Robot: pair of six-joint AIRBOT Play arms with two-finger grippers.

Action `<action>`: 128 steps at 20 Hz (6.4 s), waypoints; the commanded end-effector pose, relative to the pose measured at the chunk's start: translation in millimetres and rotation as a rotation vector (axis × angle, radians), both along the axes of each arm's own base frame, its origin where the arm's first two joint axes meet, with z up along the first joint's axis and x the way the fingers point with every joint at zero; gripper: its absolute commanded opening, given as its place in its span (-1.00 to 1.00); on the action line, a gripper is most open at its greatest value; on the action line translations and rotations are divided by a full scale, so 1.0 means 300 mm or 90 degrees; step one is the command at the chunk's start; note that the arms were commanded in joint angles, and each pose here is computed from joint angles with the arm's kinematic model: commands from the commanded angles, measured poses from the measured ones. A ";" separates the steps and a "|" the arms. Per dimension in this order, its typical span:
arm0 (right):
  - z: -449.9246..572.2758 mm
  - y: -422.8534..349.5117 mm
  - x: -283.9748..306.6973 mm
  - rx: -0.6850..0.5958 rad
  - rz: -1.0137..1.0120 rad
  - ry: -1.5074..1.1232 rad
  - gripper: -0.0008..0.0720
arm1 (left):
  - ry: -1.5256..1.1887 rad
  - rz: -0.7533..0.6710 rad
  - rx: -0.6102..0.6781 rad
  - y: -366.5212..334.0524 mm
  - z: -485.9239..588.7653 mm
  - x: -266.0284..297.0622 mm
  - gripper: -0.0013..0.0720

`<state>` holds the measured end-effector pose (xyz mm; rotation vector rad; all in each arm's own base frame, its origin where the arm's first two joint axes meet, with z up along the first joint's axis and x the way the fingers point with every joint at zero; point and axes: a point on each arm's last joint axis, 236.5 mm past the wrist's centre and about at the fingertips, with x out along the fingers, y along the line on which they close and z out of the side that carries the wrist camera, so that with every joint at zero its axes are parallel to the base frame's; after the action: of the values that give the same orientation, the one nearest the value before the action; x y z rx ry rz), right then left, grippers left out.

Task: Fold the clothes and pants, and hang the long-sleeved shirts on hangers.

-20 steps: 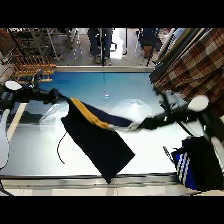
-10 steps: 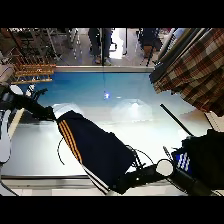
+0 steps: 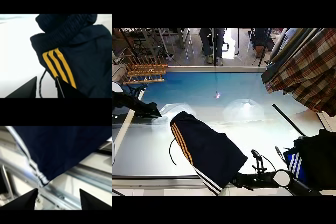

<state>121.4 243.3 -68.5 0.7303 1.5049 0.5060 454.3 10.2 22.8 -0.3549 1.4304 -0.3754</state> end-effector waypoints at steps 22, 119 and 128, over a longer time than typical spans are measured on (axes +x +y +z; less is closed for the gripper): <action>0.061 -0.673 0.751 -0.370 -0.012 -0.143 -0.94 | 0.015 -0.234 -0.004 -0.597 -0.178 -0.031 -0.94; 0.194 0.270 1.048 -0.073 0.123 -0.172 -0.94 | -0.116 -0.160 -0.151 -0.471 0.259 -0.007 -0.94; 0.825 -0.957 0.852 -0.201 -0.198 -0.197 -0.95 | -0.428 -0.087 0.008 -0.183 0.869 -0.244 -0.94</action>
<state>440.3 55.6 139.2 0.5377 1.1460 0.2970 402.5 -73.9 251.0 -0.1761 0.8853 -0.6539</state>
